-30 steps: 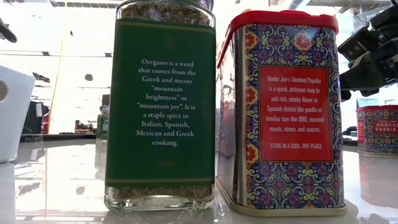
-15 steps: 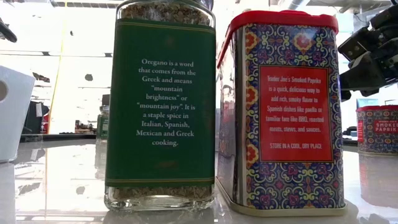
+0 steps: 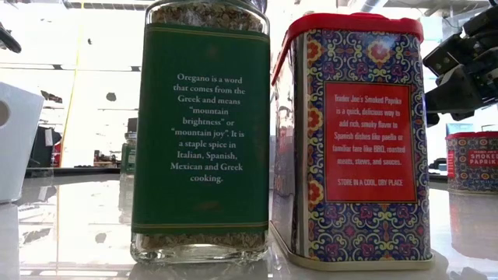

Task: Sort spices by type
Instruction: Put the bottom left black seasoning can into the grey bin

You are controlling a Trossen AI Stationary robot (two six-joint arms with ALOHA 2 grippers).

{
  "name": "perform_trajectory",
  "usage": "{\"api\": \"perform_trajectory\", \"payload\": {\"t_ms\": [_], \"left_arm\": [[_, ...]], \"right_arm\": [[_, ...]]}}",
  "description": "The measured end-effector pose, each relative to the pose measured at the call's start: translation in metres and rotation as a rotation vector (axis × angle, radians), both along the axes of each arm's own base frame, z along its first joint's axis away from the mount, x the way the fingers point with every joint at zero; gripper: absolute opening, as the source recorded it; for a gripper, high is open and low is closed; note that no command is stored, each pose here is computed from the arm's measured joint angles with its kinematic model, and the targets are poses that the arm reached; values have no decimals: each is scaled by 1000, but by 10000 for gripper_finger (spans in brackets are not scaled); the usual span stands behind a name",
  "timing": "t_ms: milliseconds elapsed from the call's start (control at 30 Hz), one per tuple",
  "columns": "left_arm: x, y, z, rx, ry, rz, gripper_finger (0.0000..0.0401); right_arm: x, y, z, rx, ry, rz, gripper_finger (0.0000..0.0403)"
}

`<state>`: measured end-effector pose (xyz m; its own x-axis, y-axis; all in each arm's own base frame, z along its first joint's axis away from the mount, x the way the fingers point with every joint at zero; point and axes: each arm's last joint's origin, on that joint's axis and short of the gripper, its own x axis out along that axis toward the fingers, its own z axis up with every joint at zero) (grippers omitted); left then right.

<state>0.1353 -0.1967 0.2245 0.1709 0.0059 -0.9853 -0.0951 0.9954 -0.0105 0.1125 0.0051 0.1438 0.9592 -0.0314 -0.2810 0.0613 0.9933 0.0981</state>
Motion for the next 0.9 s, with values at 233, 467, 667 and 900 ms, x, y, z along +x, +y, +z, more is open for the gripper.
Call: {"api": "perform_trajectory", "payload": {"t_ms": [233, 467, 667, 900], "left_arm": [[0, 0, 0, 0, 0, 1, 167], [0, 0, 0, 0, 0, 3, 181], [0, 0, 0, 0, 0, 2, 203], [0, 0, 0, -9, 13, 0, 204]], "right_arm": [[0, 0, 0, 0, 0, 1, 255], [0, 0, 0, 0, 0, 1, 255], [0, 0, 0, 0, 0, 0, 255], [0, 0, 0, 0, 0, 0, 255]]}}
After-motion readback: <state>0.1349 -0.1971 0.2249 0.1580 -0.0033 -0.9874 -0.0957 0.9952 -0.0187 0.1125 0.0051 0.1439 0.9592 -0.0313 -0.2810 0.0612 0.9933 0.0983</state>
